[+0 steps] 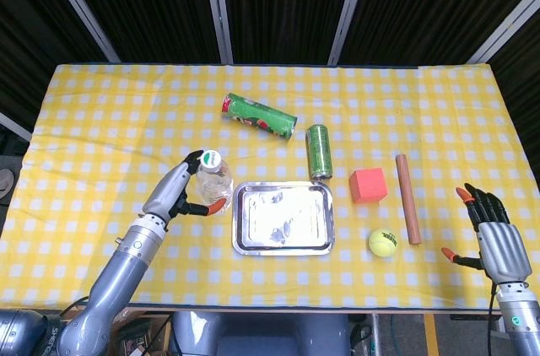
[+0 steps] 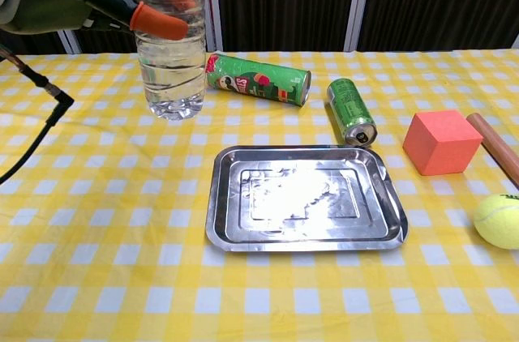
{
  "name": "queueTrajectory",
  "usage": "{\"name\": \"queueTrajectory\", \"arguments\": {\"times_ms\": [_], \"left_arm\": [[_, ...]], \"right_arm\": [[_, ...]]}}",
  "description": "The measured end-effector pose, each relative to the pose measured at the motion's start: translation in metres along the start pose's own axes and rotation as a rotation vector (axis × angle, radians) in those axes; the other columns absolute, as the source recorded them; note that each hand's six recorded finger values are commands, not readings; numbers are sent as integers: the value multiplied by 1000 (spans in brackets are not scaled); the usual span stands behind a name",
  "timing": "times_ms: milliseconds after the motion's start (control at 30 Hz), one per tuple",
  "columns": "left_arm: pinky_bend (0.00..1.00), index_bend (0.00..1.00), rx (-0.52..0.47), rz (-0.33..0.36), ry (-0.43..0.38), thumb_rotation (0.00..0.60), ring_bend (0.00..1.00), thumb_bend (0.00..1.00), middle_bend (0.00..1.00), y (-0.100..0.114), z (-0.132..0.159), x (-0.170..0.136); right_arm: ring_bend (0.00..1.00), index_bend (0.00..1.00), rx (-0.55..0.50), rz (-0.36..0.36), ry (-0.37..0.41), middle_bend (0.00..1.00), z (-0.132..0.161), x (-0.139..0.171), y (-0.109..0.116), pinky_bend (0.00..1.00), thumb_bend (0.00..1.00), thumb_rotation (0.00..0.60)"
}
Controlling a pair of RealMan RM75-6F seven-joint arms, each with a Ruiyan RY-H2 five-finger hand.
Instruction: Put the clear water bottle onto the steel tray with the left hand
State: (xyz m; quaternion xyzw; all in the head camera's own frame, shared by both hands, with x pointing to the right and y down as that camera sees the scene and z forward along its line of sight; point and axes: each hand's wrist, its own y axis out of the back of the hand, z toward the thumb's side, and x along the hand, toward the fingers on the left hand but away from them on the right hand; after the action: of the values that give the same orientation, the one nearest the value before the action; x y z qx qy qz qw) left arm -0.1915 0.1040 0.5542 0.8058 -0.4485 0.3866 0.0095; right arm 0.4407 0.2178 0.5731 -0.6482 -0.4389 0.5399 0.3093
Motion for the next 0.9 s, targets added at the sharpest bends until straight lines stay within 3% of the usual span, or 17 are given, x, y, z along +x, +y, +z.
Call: {"name": "queueTrajectory", "arguments": {"times_ms": [200,400,567,900], "left_arm": [[13,545,-69,-1,-4,600,7,509,485,3,-41,7],[13,552,-74,-16,-14,600,7,504,495,-8,-50,17],[13,558,-96,-52,-54,600,7,504,499,-36,-34,30],[13,564,-91,-127,-165,600,7,504,500,-113,36,46]], "right_arm": [[0,9,-2,0,-3,0,-1,0,0,0,50,600],[0,9,-5,5,-2,0,-1,0,-1,0,49,600],[0,9,-3,10,0,0,-1,-1,-2,0,50,600],[0,9,-11,8,-1,0,-3,-1,0,0,50,600]]}}
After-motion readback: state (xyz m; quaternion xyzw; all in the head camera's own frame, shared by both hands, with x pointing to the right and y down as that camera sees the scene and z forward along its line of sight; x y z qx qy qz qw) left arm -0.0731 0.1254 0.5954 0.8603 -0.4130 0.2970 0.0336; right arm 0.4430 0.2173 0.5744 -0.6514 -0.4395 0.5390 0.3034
